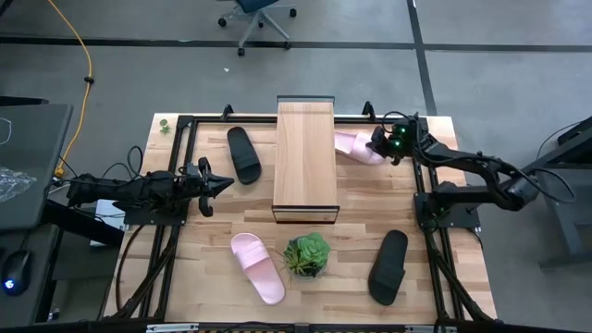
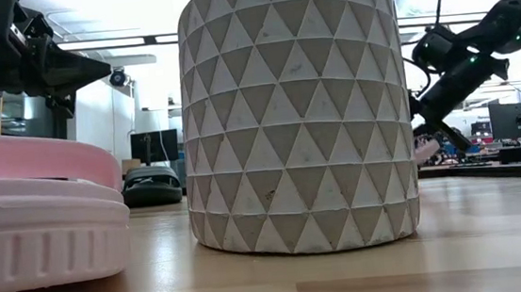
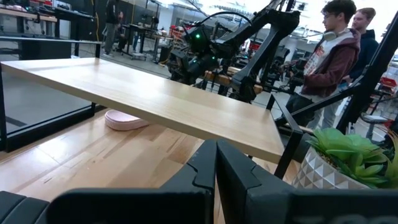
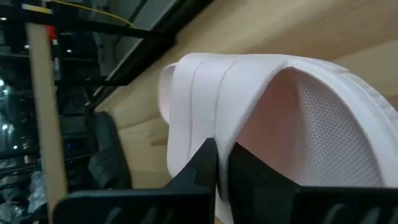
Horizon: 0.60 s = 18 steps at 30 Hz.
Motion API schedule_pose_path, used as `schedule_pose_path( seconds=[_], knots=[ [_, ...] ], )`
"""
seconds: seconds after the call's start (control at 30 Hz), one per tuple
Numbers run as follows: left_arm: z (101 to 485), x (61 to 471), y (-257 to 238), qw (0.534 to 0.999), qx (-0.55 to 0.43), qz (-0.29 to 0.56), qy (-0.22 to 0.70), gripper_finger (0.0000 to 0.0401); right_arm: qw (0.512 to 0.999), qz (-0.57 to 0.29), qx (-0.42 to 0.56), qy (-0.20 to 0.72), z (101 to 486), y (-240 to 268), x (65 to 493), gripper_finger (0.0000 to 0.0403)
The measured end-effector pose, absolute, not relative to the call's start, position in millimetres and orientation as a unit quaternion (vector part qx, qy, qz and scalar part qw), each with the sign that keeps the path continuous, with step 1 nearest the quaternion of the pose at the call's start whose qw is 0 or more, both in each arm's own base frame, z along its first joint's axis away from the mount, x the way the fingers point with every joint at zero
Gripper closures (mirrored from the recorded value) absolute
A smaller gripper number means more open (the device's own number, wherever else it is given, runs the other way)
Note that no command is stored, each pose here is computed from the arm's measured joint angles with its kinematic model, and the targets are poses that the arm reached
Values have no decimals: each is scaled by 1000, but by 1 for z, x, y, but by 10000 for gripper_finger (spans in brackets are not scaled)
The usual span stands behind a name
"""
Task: Pick and place slides into the shelf
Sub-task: Put the top pink slide on the shelf
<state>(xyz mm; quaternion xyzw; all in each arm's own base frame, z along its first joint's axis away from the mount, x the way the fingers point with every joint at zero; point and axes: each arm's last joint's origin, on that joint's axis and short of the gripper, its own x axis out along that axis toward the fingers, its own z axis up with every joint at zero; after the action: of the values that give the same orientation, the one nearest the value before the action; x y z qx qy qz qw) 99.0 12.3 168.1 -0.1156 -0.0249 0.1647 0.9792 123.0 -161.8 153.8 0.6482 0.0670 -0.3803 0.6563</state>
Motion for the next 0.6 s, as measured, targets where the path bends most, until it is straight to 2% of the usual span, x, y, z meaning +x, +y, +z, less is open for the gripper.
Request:
schedule_pose_path(
  seconds=[0.37,0.6],
  knots=[
    [168,99,12,980,-121,157,-25,400,685,-365,630,26,183,-146,112,402],
    [168,99,12,980,-121,157,-24,400,705,-370,604,-33,206,-132,100,402]
  ],
)
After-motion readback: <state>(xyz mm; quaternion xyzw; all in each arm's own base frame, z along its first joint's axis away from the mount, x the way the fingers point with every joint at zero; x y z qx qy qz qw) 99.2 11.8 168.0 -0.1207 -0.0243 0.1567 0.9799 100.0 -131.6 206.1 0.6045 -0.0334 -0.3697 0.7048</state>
